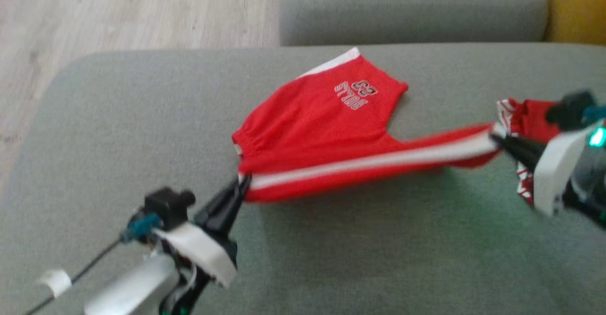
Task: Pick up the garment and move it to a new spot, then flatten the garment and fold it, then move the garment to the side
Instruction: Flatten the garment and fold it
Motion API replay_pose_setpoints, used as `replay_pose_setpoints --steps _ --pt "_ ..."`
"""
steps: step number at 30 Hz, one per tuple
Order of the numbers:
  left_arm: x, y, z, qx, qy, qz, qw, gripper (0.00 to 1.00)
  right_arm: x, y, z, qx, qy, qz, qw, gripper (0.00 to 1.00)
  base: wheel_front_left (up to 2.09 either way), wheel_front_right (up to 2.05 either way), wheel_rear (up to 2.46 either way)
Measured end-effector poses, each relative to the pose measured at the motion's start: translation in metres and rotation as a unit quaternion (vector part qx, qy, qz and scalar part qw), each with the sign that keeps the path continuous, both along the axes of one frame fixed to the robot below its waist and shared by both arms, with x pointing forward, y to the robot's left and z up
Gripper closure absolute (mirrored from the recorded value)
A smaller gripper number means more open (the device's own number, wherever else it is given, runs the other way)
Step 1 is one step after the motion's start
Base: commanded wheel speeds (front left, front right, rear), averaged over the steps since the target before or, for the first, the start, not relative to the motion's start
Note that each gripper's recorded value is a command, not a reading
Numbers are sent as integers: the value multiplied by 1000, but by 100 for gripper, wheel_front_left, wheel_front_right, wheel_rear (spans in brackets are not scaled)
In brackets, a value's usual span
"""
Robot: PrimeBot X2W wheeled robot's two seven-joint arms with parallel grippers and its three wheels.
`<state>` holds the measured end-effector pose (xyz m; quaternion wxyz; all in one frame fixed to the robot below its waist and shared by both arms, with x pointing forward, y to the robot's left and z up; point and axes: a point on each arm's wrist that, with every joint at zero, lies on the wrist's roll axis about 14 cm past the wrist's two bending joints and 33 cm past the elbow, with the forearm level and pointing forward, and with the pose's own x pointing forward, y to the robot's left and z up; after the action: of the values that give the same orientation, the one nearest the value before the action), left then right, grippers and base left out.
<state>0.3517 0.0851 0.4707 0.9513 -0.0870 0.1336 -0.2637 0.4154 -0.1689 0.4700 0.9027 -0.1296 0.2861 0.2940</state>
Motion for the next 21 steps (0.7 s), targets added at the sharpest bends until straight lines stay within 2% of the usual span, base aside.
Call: replay_pose_setpoints --steps 6,7,13,21 --pt "47 16 12 -4 -21 47 999 100 71 20 31 9 -79 3 997 100 0 0 0" --pt "60 22 10 -4 -19 63 998 100 91 29 32 4 -92 6 996 100 0 0 0" --pt "86 35 -7 0 0 96 995 100 140 53 9 -35 -90 22 995 100 0 0 0" --pt "116 49 -27 15 15 122 992 100 188 79 -20 -65 -92 41 993 100 0 0 0"
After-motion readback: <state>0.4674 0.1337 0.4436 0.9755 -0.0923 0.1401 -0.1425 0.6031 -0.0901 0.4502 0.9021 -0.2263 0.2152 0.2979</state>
